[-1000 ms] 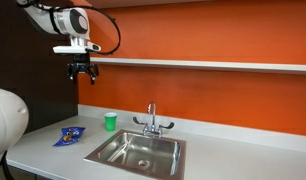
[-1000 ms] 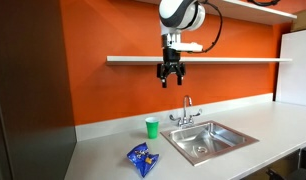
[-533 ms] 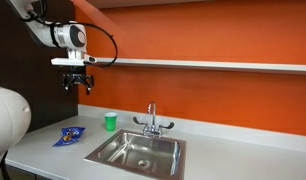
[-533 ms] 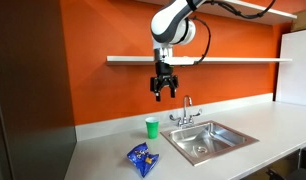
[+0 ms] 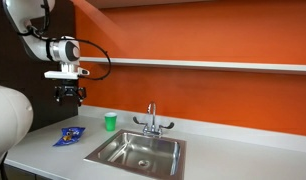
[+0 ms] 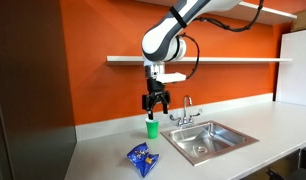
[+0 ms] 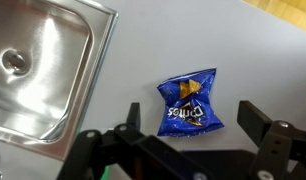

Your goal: Put the blue packet in the sink.

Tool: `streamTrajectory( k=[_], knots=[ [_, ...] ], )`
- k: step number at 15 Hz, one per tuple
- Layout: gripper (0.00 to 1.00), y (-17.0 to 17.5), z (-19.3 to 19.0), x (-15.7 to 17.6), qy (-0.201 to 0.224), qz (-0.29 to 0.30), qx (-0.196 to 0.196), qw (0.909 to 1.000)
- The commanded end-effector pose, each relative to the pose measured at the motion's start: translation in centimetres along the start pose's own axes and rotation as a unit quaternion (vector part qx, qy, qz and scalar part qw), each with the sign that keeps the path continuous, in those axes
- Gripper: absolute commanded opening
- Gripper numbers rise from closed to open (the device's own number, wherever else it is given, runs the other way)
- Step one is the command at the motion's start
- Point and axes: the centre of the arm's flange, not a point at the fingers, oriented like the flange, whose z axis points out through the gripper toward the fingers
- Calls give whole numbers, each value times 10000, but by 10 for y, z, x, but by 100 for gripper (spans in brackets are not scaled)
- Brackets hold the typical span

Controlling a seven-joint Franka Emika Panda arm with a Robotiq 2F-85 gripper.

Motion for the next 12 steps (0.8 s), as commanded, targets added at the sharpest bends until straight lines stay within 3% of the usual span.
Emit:
streamTrajectory(
  k=[1, 7, 12],
  knots=[
    [100, -12, 25, 13, 131, -56, 54, 9999],
    [100, -10, 75, 30, 198, -48, 38, 9998],
    [100, -11, 114, 35, 12, -148, -13, 9999]
  ],
)
